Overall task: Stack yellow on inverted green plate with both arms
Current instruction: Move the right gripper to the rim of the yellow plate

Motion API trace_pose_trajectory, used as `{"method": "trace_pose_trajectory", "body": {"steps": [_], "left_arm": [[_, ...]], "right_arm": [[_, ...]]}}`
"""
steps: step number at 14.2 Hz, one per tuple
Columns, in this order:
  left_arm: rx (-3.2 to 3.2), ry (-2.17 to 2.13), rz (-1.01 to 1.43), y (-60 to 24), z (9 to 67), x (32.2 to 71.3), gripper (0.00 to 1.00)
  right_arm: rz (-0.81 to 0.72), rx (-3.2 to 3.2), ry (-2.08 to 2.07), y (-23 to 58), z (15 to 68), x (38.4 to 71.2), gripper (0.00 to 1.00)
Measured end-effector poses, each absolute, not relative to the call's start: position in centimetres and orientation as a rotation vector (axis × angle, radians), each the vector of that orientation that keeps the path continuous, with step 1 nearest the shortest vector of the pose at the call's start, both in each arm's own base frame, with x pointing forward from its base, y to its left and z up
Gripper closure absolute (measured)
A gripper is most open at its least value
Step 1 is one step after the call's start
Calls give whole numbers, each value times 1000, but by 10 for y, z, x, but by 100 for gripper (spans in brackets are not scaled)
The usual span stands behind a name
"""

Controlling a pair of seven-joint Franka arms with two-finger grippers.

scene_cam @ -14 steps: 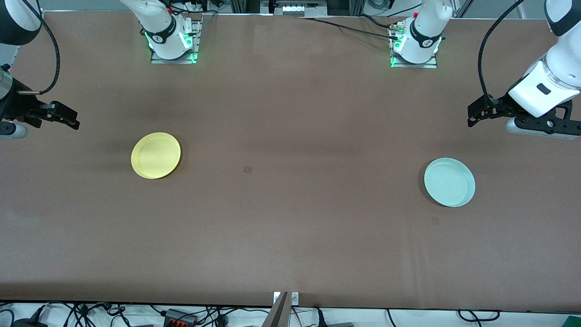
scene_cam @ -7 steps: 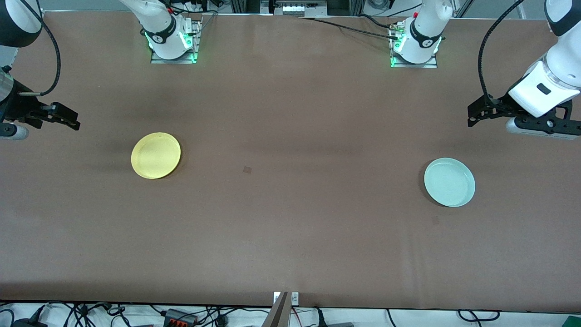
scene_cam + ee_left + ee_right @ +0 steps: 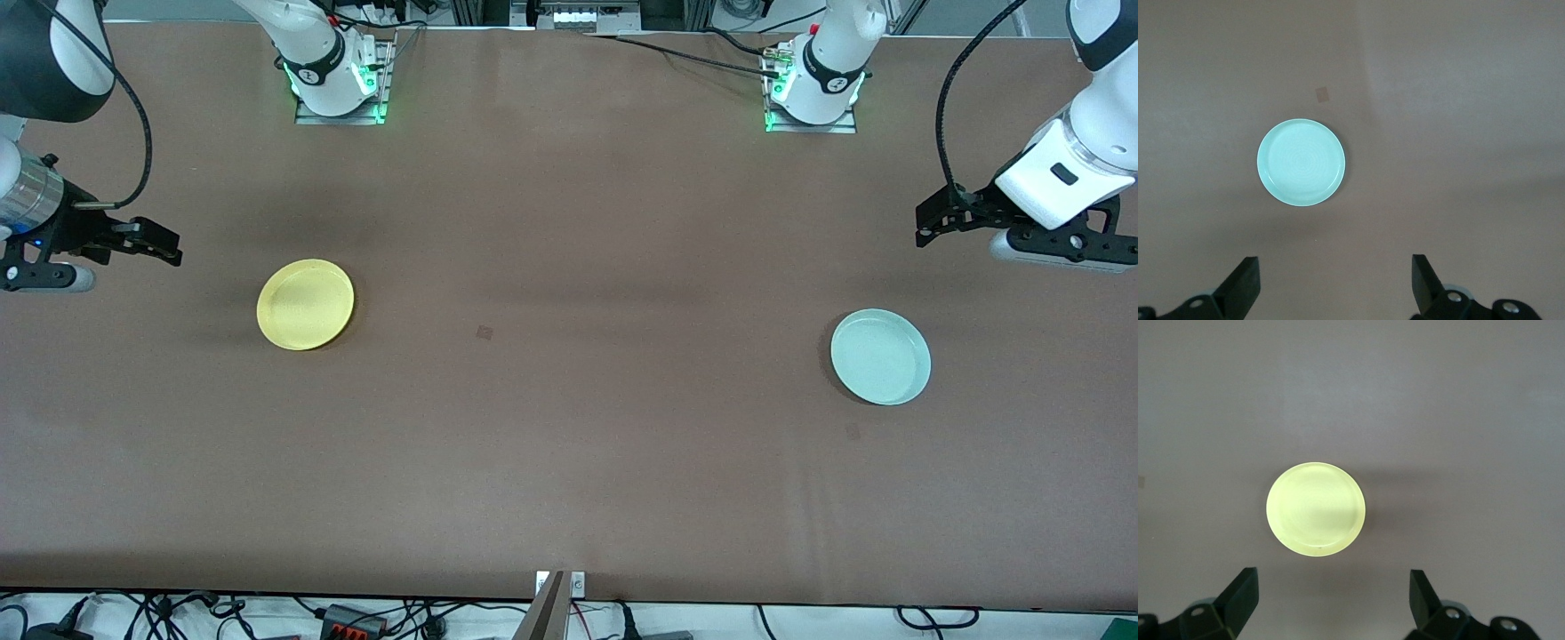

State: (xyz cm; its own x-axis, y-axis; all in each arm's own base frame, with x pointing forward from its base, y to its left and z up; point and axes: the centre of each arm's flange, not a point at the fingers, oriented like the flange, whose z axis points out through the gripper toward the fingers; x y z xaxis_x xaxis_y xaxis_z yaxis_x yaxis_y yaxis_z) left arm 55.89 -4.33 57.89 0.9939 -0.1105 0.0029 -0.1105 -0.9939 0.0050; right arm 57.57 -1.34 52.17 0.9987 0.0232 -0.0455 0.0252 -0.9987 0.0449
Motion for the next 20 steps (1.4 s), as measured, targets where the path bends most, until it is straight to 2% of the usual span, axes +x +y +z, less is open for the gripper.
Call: {"method": "trace_pose_trajectory", "body": {"steps": [5,10,20], "left_arm": [[3132,-174,4,-43,579,559,0],[3132,-174,4,-43,579,559,0],[3132,-174,-2,-43,579,558,0]], "right_arm": [[-73,3090,115,15,501,587,0],[-145,3080,158,33,465,597,0],[-133,3077,183,43,458,605,0]]}}
